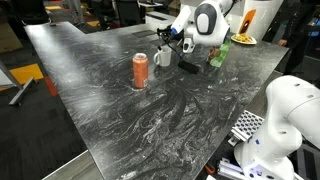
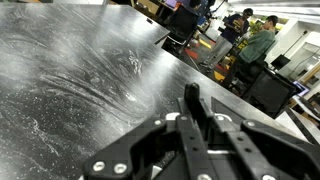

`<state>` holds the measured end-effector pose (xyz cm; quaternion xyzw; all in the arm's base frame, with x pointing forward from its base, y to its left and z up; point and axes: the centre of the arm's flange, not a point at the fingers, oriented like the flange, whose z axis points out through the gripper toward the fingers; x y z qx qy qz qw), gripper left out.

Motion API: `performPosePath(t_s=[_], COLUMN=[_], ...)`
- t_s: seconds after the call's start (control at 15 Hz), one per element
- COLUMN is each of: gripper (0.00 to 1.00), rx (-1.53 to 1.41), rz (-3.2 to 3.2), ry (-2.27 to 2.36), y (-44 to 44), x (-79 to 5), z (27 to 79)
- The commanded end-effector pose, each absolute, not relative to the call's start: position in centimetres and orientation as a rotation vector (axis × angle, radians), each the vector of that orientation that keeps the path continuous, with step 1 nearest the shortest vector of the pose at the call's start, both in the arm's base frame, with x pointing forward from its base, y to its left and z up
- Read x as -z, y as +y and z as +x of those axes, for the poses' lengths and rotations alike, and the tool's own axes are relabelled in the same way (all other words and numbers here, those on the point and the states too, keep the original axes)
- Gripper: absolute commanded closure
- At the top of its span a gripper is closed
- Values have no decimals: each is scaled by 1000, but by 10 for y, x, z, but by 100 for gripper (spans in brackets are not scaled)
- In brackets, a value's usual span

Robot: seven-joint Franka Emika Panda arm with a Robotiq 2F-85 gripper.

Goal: Put the marker in the cup

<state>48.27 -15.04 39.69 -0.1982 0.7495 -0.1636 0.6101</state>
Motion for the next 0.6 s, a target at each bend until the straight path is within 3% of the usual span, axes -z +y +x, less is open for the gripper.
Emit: performPosePath(t_s=[0.0,0.33,0.53], gripper=[97,97,97], rx=[439,528,430], rz=[-474,-529,-511], ry=[1695,1597,1537], y=[-127,-120,-107], x=[-409,-450,-449], z=[445,422,418])
